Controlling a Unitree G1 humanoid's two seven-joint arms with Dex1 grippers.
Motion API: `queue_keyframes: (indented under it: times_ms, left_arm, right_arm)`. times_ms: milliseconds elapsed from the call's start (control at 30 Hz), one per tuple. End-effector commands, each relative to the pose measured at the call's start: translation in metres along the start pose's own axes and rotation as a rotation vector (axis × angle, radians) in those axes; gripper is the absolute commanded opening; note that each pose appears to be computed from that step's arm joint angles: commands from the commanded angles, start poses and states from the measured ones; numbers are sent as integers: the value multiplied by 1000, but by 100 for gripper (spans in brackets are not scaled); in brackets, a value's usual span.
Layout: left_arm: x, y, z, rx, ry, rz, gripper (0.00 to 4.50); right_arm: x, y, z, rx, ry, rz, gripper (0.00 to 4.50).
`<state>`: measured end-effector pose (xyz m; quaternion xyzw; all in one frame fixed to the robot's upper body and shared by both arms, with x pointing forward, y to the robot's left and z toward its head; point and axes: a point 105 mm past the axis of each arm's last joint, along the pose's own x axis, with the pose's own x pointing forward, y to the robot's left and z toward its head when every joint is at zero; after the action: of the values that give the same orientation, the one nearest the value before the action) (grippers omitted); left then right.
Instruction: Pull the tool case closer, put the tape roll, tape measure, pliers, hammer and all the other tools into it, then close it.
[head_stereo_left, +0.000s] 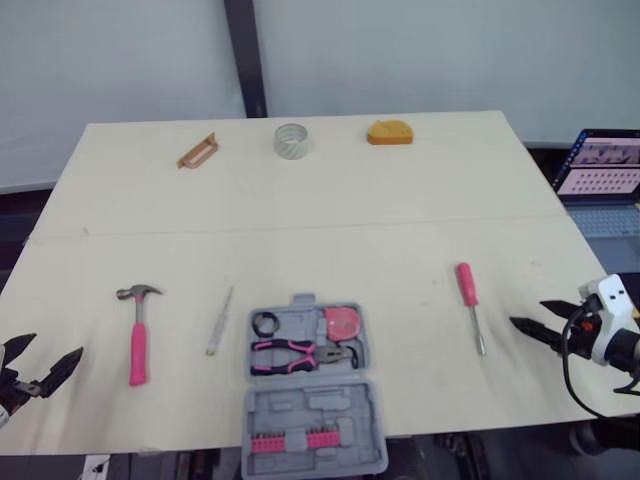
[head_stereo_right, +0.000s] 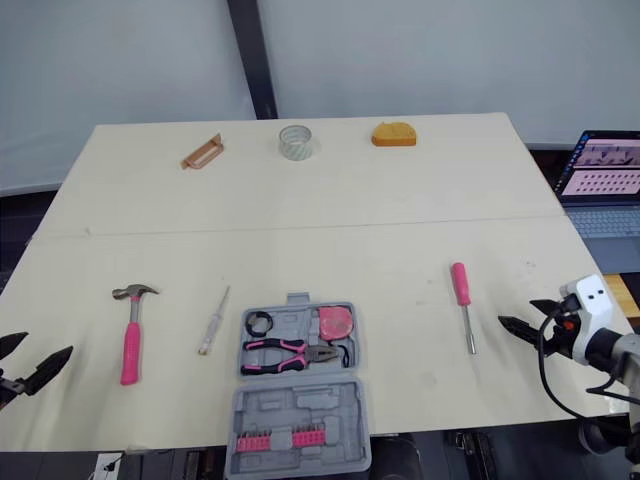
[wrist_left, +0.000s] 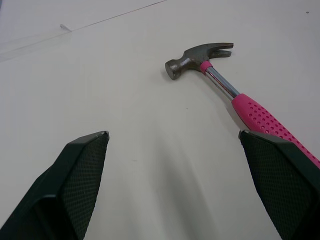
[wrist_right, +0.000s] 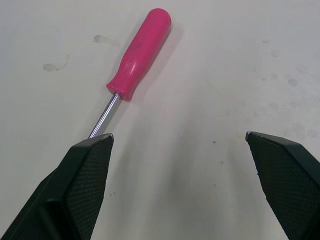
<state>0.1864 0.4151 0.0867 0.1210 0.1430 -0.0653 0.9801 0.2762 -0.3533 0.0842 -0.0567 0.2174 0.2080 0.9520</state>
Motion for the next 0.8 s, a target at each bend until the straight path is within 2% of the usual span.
queue_keyframes:
  times_ms: [33,667,800]
  left_arm:
    - [-2,4,3,29,7,-2,450]
    - [4,-3,5,24,-5,-14,450]
    - [13,-26,20,44,-37,-105,450]
  right_arm:
    - [-4,-3,10,-30,-24,-16,448]
    - [-4,3,21,-23,-73,-6,448]
    - [0,27,34,-54,-87,104,448]
